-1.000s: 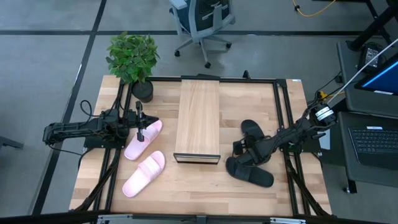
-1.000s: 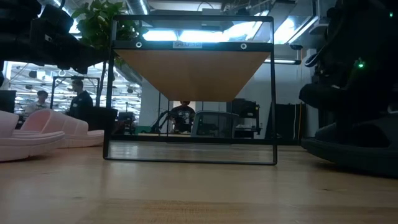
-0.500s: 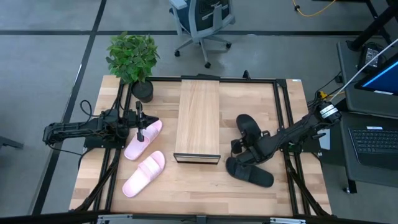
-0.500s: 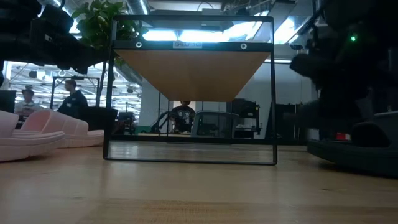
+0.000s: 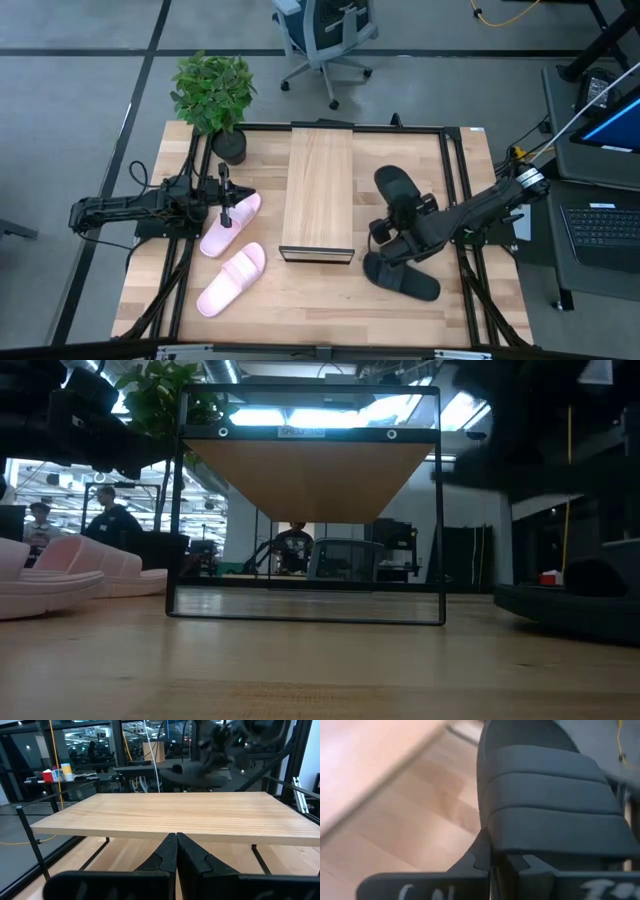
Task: Pick and place slides into the shelf
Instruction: Put the top black slide on the shelf
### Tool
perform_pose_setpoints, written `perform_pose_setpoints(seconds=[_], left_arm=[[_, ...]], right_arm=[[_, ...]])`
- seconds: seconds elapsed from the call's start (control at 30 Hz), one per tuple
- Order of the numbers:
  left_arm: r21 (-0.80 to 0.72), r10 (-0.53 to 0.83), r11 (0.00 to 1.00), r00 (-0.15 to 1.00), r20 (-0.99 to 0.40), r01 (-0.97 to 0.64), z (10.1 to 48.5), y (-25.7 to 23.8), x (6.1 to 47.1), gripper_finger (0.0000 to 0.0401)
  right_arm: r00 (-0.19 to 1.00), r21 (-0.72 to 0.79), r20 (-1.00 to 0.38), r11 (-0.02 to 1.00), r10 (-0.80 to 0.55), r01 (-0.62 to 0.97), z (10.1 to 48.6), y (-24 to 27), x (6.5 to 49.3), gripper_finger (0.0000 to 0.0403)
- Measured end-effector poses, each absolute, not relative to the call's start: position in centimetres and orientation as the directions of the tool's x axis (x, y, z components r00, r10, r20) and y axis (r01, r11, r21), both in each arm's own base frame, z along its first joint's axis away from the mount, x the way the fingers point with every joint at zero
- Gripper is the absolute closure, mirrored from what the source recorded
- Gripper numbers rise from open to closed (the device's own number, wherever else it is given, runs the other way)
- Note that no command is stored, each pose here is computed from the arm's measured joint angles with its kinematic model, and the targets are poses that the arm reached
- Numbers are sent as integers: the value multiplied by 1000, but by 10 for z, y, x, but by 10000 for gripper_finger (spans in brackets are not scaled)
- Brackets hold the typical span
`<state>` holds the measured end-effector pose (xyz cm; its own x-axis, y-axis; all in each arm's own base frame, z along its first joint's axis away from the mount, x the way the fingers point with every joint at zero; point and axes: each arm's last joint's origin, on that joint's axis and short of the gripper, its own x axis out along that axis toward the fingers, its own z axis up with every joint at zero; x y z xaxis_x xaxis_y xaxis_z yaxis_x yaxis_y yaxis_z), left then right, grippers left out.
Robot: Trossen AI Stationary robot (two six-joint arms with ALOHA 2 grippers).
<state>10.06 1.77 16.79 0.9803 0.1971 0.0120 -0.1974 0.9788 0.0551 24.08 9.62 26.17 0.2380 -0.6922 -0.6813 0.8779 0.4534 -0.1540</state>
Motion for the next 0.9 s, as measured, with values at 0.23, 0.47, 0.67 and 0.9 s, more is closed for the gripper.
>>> perform_pose_setpoints(seconds=[0.23, 0.47, 0.67, 0.9], left_arm=[[55, 197, 979, 980, 12, -197, 168, 18, 101, 401], [54, 197, 979, 980, 12, -197, 168, 18, 101, 401], [54, 197, 979, 980, 12, -197, 168, 18, 101, 401], [54, 197, 979, 980, 12, -197, 168, 18, 101, 401]], right_arm=[[324, -229, -628, 566, -707, 792, 301, 96, 252, 391], [365, -335, -633, 667, -682, 665, 322, 85, 267, 391], [461, -339, -671, 793, -581, 506, 338, 71, 291, 391], [531, -307, -724, 895, -440, 324, 349, 38, 311, 391]])
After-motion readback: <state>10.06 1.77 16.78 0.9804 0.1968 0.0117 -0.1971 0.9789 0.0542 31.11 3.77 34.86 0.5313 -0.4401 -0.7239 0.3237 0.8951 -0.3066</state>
